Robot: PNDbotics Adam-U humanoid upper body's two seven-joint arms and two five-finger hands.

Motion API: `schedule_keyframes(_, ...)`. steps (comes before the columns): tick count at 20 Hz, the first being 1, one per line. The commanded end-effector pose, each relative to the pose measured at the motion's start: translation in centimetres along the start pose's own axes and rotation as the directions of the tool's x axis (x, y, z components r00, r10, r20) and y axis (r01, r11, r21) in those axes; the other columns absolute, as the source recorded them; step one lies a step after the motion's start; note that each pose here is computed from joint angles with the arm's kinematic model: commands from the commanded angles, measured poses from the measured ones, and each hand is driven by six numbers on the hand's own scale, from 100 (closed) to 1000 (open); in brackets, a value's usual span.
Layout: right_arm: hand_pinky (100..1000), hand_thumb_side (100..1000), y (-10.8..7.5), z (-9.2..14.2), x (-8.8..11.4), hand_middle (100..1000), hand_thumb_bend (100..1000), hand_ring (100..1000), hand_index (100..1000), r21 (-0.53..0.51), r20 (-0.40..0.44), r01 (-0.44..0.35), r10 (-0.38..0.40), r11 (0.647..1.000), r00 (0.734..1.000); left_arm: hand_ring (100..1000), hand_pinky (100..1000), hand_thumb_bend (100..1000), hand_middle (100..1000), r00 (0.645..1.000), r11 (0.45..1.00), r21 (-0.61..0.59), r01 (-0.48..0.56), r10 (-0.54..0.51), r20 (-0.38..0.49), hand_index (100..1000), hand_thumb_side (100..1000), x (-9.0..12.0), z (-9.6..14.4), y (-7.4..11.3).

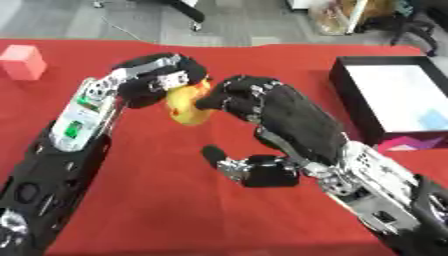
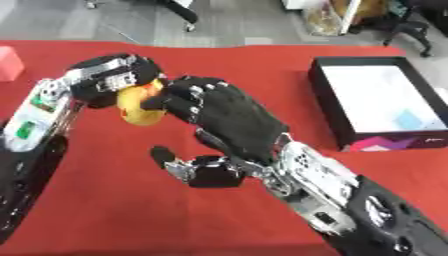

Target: Pick up the objects with one hand, pass them to the other hand, and then place them into the box on the other side of the table.

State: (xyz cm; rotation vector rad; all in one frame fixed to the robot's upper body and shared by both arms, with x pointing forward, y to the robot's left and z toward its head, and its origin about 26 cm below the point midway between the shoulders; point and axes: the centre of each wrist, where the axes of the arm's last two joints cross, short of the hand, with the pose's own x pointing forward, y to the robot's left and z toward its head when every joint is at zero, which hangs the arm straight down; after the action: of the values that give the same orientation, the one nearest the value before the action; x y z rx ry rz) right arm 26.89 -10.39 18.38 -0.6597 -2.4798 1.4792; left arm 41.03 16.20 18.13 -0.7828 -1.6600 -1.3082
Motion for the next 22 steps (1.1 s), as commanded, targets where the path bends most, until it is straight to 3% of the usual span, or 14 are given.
schedule_keyframes(1,640,327,-1.02,-0.16,-0.23,734,252,746,796,-0.039,0.014,-0.070,0.071,0.997,0.997,378,536,100,288,1.000,1.000,0.011,0.027,-0.027,0.013,390,677,1.26,0.18,0.75)
schedule_keyframes(10,683,302,-1.53,-0.36,-0.63,753,286,728,787,-0.115,0.051,-0.287,0.294,0.951,0.954,379,535,100,289,1.000,1.000,0.013,0.015,-0.015,-0.007,398,691,0.98,0.30,0.83)
schedule_keyframes(22,690,282,-1.10,-0.21,-0.25,770,283,733,804,-0.108,0.052,-0.333,0.340,0.937,0.939,381,534,100,290,1.000,1.000,-0.014,-0.022,0.022,0.003,400,708,1.26,-0.24,0.71)
